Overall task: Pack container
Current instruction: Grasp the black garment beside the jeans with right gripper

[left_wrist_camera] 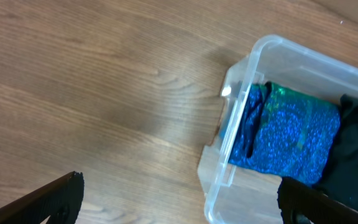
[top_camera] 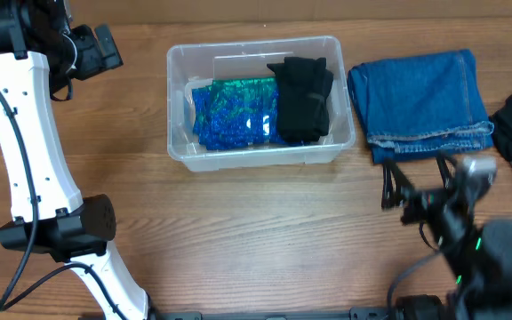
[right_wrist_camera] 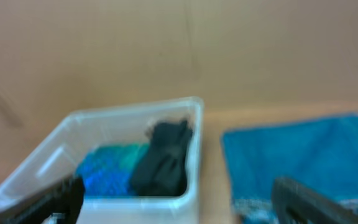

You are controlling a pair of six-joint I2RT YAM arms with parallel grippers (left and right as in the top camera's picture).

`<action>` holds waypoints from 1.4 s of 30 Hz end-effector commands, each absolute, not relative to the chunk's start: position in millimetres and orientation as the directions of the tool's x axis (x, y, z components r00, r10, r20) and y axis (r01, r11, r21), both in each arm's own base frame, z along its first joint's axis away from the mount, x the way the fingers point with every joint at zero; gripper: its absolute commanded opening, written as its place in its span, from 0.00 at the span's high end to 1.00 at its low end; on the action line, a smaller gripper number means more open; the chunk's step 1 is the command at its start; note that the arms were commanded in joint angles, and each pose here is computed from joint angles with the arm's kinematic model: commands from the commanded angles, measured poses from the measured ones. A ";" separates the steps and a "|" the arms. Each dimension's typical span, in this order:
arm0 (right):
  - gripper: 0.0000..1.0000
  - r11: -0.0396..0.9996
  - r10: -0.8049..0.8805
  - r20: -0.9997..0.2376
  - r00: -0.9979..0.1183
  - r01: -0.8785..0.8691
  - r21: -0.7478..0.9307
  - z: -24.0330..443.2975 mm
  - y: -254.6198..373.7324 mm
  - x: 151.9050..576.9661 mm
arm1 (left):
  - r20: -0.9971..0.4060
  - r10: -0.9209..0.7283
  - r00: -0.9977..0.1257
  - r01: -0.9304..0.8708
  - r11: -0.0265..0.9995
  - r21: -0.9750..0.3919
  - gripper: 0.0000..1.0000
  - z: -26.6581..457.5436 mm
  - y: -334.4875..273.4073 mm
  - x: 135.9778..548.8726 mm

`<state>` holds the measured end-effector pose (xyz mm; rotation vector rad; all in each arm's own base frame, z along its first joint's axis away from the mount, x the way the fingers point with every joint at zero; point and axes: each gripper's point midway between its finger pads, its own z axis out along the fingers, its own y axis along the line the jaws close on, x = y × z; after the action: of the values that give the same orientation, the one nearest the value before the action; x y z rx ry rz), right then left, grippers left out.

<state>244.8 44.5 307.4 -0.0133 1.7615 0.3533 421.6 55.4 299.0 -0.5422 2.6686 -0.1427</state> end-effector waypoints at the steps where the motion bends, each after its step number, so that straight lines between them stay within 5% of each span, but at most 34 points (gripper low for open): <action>1: 0.00 0.905 0.172 -0.887 -0.428 -0.287 0.314 323.7 71.5 290.1 | -0.417 -0.373 -0.829 -0.323 0.928 -0.186 0.00 316.5 52.1 414.7; 8: 0.00 0.749 0.128 -0.677 -0.725 -0.377 0.545 283.1 119.4 358.3 | -0.417 -0.373 -0.829 -0.323 0.928 -0.186 0.00 316.5 52.1 414.7; 13: 0.00 0.850 0.346 -0.573 -0.743 -0.011 0.527 248.2 43.7 380.3 | -0.417 -0.373 -0.829 -0.323 0.928 -0.186 0.00 316.5 52.1 414.7; 16: 0.00 0.810 0.586 -0.516 -0.625 0.422 0.407 221.8 -55.8 366.8 | -0.417 -0.373 -0.829 -0.323 0.928 -0.186 0.00 316.5 52.1 414.7; 18: 0.00 0.606 0.772 -0.475 -0.422 0.715 0.348 208.1 -127.4 337.8 | -0.417 -0.373 -0.829 -0.323 0.928 -0.186 0.00 316.5 52.1 414.7; 28: 0.00 -0.007 0.949 -0.281 0.144 0.899 0.438 142.8 -256.9 315.7 | -0.417 -0.373 -0.829 -0.323 0.928 -0.186 0.00 316.5 52.1 414.7; 42: 0.06 -0.090 0.918 -0.307 0.251 0.885 0.457 68.1 -311.1 351.7 | -0.417 -0.373 -0.829 -0.323 0.928 -0.186 0.00 316.5 52.1 414.7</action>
<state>351.5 -296.0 63.1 1.9661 1.6888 0.1227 421.0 55.3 301.4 -0.5373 2.6621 -0.1421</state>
